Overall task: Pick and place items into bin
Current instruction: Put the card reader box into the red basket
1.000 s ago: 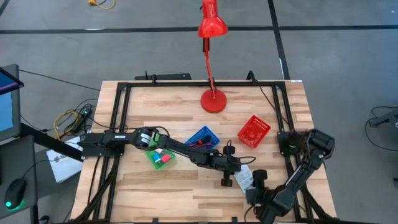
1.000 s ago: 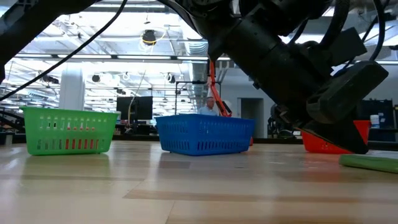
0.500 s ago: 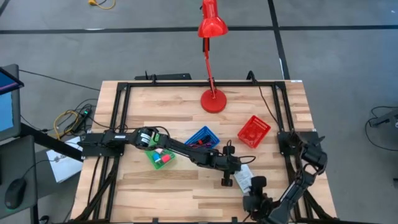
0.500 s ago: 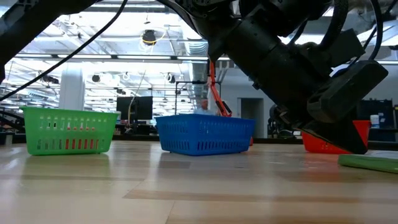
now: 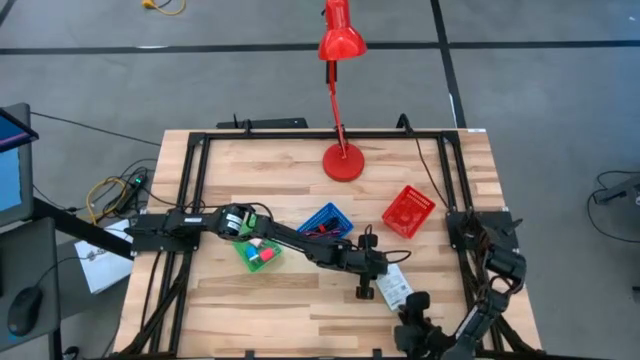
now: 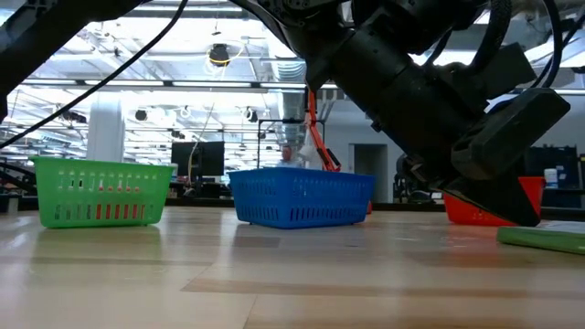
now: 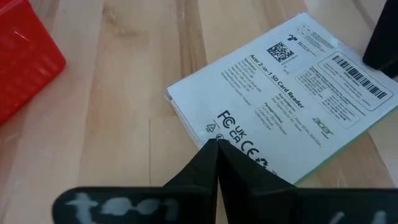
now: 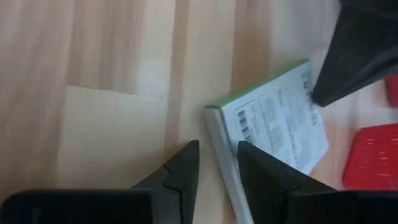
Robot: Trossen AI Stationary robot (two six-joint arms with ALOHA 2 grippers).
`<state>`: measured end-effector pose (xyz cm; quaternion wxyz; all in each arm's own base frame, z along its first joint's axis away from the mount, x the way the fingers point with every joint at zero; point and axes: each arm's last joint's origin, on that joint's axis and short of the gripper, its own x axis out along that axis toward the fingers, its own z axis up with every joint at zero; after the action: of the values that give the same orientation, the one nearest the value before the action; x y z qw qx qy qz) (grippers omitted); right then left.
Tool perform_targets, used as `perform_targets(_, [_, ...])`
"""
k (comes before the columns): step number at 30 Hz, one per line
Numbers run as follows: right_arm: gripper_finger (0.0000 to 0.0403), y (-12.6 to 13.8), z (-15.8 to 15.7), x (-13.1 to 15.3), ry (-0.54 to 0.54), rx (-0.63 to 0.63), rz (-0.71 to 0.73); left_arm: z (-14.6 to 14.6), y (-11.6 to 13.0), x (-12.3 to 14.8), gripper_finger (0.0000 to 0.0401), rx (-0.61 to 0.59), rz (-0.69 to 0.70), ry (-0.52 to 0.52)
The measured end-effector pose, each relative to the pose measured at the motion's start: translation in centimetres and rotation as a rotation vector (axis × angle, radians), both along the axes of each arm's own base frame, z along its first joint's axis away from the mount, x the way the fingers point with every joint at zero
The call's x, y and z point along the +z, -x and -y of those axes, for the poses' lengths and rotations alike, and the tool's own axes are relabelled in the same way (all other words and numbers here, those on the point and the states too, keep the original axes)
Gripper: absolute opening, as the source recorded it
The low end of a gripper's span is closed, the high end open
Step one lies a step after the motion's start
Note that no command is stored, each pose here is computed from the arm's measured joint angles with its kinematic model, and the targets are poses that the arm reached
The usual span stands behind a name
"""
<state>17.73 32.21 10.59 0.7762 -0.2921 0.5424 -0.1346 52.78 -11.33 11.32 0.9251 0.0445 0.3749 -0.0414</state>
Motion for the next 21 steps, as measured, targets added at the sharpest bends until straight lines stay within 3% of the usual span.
perform_targets(5, [0.0106, -0.54, 0.42, -0.99, 0.071, -0.027, -0.022, 0.09, 0.00, 0.01, 0.0000, 0.000, -0.004, 0.039])
perform_targets(21, [0.0106, -0.96, 0.99, -0.09, 0.161, -0.072, 0.061, -0.40, 0.12, -0.16, 0.0000, 0.074, -0.040, 0.101])
